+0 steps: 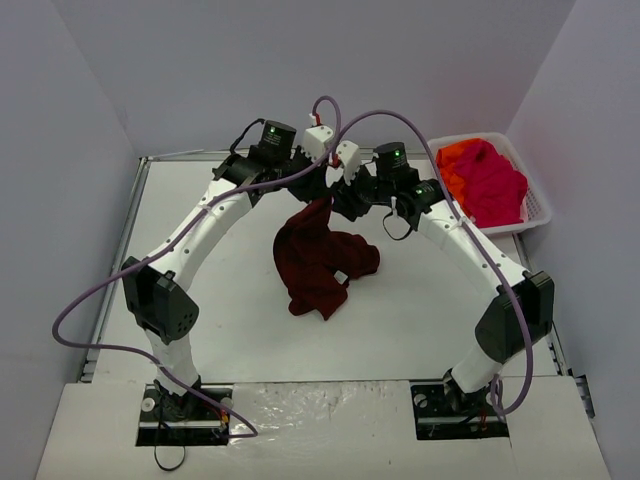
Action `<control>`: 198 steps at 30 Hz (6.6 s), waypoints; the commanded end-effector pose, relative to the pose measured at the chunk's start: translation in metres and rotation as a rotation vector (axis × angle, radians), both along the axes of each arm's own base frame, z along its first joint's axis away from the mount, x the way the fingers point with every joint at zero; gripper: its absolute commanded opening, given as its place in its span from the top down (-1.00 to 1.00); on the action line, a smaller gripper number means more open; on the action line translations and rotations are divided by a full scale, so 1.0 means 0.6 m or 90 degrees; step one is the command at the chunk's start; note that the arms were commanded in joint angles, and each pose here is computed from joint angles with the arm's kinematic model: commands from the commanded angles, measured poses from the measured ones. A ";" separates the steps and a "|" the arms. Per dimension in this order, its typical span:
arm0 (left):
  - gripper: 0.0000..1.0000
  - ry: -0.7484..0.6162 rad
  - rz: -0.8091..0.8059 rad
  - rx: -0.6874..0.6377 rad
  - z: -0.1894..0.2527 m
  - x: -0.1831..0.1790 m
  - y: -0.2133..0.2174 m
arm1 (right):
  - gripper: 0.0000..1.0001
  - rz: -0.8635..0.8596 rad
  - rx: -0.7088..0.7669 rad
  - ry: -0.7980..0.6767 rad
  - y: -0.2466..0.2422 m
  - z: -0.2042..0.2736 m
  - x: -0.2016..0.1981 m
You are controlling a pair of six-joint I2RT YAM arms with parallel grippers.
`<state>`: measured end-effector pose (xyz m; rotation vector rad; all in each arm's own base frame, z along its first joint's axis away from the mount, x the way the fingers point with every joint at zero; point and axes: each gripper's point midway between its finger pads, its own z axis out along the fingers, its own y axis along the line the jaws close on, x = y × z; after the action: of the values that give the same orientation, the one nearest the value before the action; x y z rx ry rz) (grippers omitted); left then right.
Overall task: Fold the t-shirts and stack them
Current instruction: Flatten out the tshirt
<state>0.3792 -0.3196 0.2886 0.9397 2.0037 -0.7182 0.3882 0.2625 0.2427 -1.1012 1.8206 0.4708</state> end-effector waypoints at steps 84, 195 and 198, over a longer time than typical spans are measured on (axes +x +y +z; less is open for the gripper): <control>0.95 0.048 -0.194 -0.135 0.056 -0.088 -0.032 | 0.13 0.247 0.271 0.098 -0.074 0.067 -0.072; -0.25 0.184 -0.036 0.057 -0.375 -0.027 0.131 | 1.00 0.103 0.154 0.098 -0.195 0.002 -0.048; -0.16 0.194 -0.043 0.049 -0.380 -0.022 0.123 | 1.00 0.101 0.152 0.100 -0.197 -0.003 -0.047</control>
<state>0.3504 -0.2349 0.0439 0.9885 2.3556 -0.8730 0.3691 0.1451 0.2248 -1.0523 1.8177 0.8689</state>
